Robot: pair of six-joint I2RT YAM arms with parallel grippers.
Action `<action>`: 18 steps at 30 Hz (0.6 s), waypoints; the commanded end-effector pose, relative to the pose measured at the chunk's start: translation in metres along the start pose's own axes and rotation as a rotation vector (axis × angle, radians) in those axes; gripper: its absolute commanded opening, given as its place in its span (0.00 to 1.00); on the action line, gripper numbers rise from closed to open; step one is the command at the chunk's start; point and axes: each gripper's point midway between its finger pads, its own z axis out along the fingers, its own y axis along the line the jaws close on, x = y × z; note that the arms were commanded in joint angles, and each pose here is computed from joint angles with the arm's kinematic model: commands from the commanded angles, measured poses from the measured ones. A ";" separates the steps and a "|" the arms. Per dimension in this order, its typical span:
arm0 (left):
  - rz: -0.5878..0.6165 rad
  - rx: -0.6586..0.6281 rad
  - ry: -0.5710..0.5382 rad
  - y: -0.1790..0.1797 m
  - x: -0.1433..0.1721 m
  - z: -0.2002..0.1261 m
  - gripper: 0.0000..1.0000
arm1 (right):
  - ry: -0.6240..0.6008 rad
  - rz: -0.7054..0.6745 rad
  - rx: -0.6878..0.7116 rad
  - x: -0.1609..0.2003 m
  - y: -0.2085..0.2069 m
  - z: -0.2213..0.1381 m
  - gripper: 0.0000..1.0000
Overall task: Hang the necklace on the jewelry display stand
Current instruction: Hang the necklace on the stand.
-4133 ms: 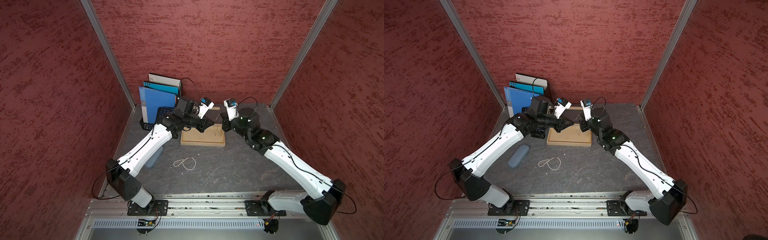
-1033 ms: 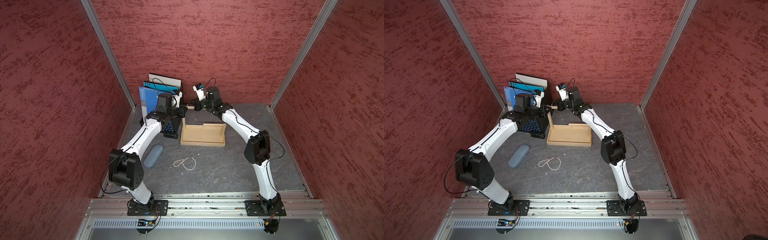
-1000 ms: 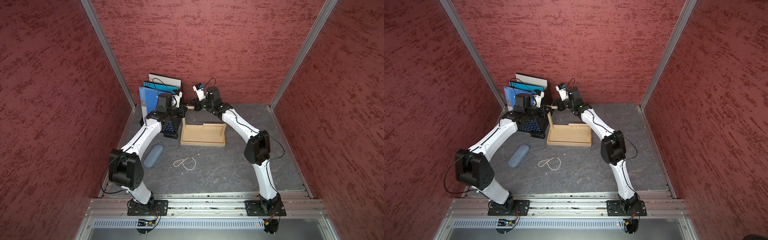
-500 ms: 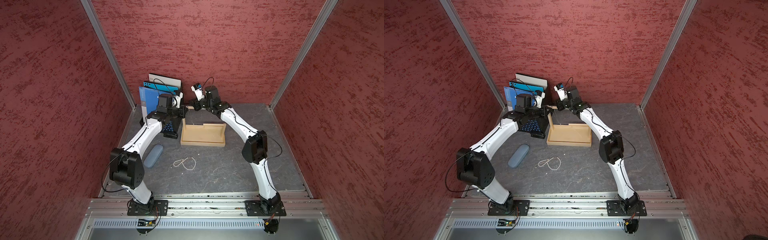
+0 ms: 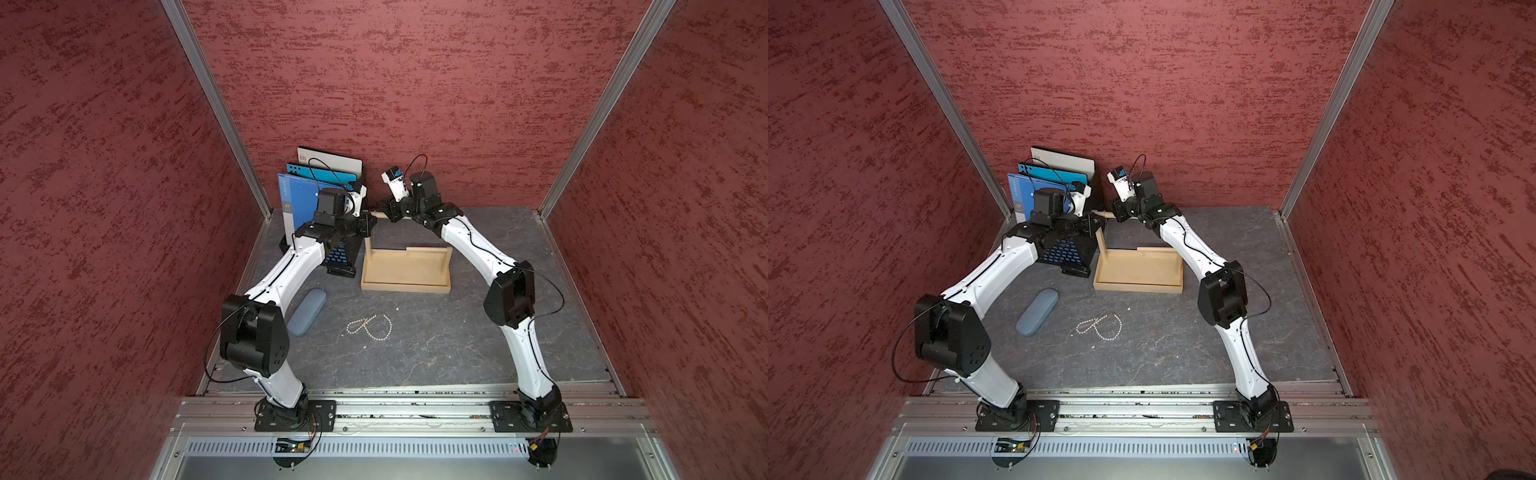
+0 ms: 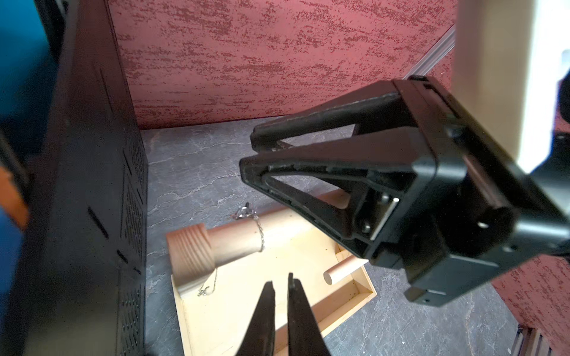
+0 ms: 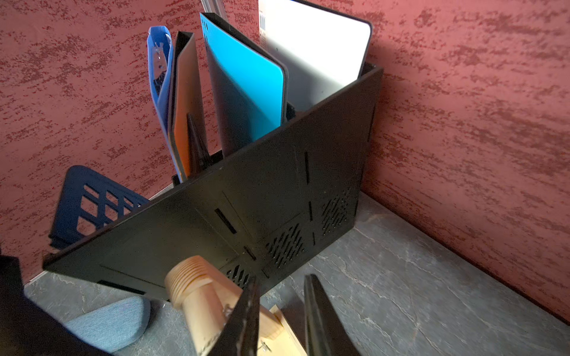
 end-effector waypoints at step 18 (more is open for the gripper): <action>0.054 0.012 -0.078 -0.010 -0.027 -0.035 0.22 | -0.103 0.010 0.041 -0.060 0.012 -0.048 0.36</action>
